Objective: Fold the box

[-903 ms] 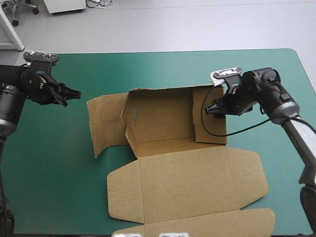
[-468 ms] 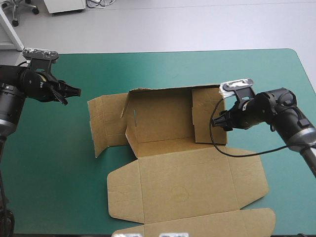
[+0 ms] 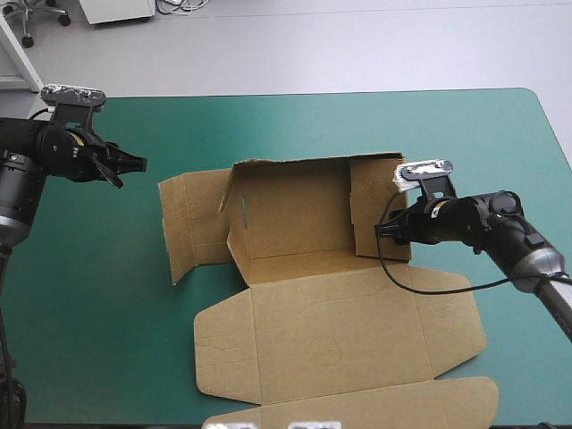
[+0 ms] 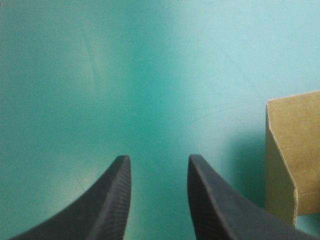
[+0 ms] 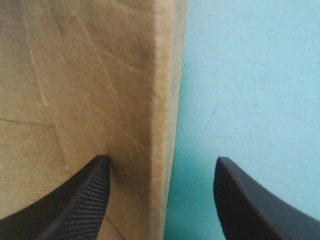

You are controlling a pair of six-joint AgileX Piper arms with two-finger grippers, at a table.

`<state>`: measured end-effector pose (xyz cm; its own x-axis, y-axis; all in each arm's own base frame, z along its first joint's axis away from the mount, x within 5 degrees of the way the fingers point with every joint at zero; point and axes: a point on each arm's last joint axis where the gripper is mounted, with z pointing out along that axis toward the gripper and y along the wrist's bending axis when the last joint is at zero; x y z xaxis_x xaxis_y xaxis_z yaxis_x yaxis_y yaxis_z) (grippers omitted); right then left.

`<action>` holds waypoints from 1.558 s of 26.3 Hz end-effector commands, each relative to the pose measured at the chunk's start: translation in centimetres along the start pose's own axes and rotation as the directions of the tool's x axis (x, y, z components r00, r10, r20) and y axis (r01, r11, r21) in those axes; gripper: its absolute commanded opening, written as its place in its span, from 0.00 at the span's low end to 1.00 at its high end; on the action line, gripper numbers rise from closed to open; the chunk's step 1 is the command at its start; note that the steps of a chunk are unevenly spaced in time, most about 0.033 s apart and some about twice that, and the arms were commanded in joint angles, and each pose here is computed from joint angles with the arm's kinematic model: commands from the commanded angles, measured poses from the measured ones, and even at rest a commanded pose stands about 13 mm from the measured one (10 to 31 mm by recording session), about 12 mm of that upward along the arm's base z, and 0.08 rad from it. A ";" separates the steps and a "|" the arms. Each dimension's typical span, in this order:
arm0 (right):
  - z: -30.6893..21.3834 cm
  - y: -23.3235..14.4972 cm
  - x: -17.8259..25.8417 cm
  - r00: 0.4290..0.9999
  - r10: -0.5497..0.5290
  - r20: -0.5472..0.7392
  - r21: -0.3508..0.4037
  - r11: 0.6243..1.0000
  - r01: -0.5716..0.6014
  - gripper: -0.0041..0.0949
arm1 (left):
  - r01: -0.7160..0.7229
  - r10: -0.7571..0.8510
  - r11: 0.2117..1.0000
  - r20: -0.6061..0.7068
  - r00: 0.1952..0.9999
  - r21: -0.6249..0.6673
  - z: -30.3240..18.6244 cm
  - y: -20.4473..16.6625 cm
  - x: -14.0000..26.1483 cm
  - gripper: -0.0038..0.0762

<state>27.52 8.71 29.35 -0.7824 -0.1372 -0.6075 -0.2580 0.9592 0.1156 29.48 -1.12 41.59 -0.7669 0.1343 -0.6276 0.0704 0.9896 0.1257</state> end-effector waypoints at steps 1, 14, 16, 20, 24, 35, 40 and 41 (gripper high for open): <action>-0.2 0.1 -1.1 0.994 -0.001 0.109 -0.008 1.000 0.002 0.61 | 0.003 -0.003 1.000 0.125 0.992 -0.006 -2.3 0.2 -0.9 0.39; 1.6 0.0 -1.8 0.997 -0.008 0.077 -0.004 1.000 0.008 0.02 | -0.005 0.008 1.000 0.122 0.992 -0.026 -2.3 0.4 -0.9 0.39; 0.1 0.4 -3.2 0.997 0.002 0.079 -0.014 1.000 -0.001 0.03 | -0.006 0.009 1.000 0.124 0.992 -0.029 -2.3 0.4 -0.9 0.39; -4.1 1.2 -6.0 0.999 0.024 0.028 -0.033 0.999 -0.023 0.03 | -0.023 0.032 0.997 0.132 0.991 -0.070 -2.3 0.7 -1.0 0.35; -6.8 1.6 -7.7 0.998 0.050 0.022 -0.038 0.998 -0.050 0.03 | -0.022 0.031 0.997 0.121 0.992 -0.068 -2.3 0.7 -0.9 0.35; -5.1 2.0 -10.7 0.984 0.119 -0.131 -0.038 0.991 -0.125 0.03 | -0.018 0.024 0.998 0.097 0.995 -0.057 -2.2 0.6 -0.7 0.35; -1.7 1.6 -10.6 0.967 0.154 -0.203 -0.005 0.987 -0.159 0.03 | -0.015 0.020 0.999 0.094 0.995 -0.049 -2.2 0.6 -0.6 0.35; -1.2 1.6 -10.5 0.962 0.160 -0.220 -0.009 0.986 -0.166 0.03 | -0.014 0.018 0.999 0.094 0.995 -0.046 -2.2 0.5 -0.6 0.35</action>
<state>34.97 11.26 35.44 -0.9286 -0.0563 -0.3667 -0.1331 0.9732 0.1876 29.46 -0.72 41.61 -0.7703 0.1549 -0.6186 0.0592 0.9832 0.1725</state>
